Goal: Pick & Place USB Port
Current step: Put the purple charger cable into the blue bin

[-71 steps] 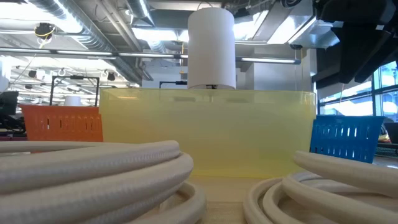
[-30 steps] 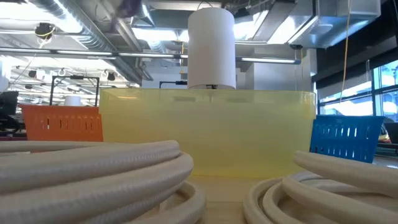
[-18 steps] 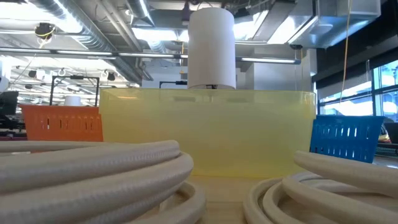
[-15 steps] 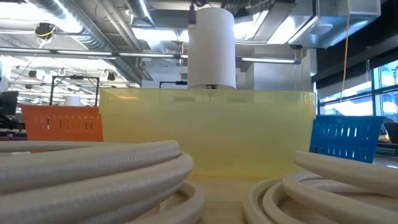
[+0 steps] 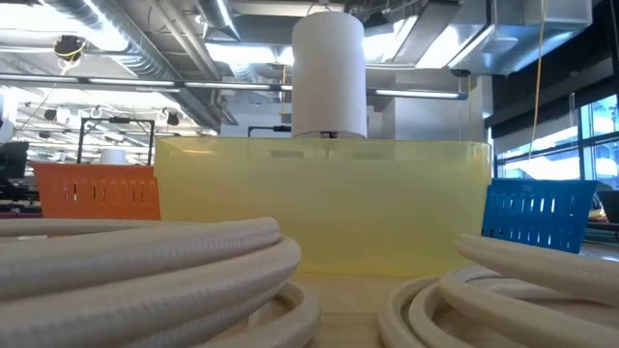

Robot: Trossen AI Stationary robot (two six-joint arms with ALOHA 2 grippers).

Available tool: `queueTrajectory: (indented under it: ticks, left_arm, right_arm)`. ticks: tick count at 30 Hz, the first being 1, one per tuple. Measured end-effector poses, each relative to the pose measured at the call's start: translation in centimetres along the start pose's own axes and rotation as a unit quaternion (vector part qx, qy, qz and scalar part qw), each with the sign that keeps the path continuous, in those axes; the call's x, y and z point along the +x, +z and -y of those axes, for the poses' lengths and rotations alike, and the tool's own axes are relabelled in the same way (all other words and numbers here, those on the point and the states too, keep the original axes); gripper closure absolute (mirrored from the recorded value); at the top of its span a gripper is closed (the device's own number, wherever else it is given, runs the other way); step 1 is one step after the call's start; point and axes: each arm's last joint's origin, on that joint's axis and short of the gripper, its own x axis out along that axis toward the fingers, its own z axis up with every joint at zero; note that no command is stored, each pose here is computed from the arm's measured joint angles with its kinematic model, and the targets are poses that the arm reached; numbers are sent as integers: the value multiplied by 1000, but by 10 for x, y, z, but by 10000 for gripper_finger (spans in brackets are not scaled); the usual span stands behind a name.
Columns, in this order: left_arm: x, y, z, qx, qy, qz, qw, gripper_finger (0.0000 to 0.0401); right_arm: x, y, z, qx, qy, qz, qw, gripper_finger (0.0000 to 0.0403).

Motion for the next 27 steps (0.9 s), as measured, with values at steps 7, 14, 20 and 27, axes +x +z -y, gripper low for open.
queueTrajectory:
  ticks: [7, 14, 20, 27]
  left_arm:
    - [1, 0, -3, 1, -3, -1, 1000, 398]
    - [1, -1, -3, 3, -3, -5, 1000, 390]
    - [0, -1, -2, 1, 5, -5, 1000, 334]
    - [0, -1, -2, 4, 20, -6, 1000, 220]
  right_arm:
    - [1, 0, 1, -9, 2, -1, 1000, 305]
    - [1, 0, 1, -21, 5, -3, 1000, 381]
    - [1, 0, 2, -22, 1, -3, 1000, 382]
    - [1, -1, 2, -25, -3, -7, 1000, 383]
